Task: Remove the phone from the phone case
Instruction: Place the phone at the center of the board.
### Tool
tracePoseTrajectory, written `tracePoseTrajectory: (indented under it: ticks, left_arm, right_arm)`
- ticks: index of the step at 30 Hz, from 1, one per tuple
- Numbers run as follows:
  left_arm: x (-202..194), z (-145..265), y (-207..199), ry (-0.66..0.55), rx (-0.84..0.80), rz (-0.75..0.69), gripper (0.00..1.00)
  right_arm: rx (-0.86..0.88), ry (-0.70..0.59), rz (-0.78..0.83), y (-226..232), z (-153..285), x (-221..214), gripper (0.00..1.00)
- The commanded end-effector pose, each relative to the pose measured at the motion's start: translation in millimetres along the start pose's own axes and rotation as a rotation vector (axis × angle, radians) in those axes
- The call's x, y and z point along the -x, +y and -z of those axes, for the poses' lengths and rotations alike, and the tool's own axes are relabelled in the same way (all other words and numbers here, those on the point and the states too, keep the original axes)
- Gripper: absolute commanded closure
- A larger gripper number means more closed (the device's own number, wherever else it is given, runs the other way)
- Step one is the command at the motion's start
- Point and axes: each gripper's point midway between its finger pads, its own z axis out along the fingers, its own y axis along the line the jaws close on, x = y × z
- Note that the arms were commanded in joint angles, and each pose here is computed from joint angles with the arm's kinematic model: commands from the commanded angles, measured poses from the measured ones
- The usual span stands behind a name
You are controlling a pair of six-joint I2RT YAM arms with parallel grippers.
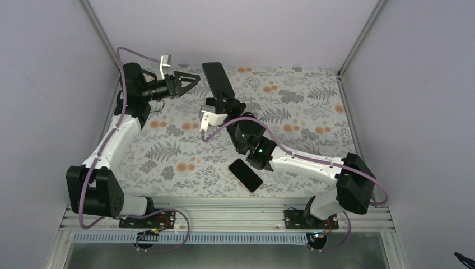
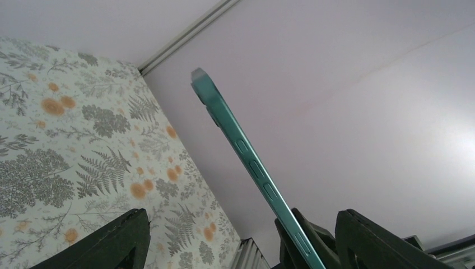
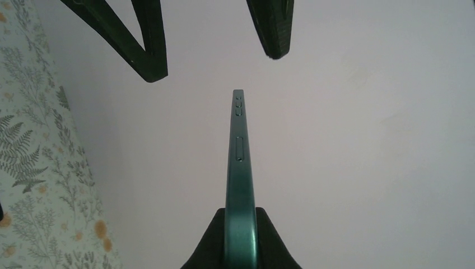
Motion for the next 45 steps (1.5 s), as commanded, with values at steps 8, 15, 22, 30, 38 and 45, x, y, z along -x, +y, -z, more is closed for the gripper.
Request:
tracePoseTrajectory:
  ticks: [8, 15, 22, 30, 38, 45]
  left_arm:
    - [-10, -12, 5, 0.033, -0.026, 0.053, 0.28]
    - [-19, -25, 1, 0.072, -0.048, 0.053, 0.35]
    - [-24, -32, 6, 0.091, -0.051, 0.07, 0.51]
    - [-25, -37, 17, 0.092, -0.034, 0.105, 0.77]
    - [-23, -38, 24, 0.082, -0.015, 0.102, 0.98]
    - [-10, -32, 19, 0.054, -0.005, 0.038, 0.98]
  right_arm:
    - [-0.175, -0.044, 0.074, -17, 20, 13, 0.96]
    - [-0.173, -0.054, 0.117, -3, 24, 16, 0.96]
    - [-0.181, -0.065, 0.153, 6, 27, 18, 0.96]
    - [-0.234, -0.062, 0.211, 12, 32, 14, 0.92]
    - [-0.241, -0.052, 0.185, 15, 36, 8, 0.61]
    - [-0.112, -0.055, 0.116, 27, 38, 4, 0.15]
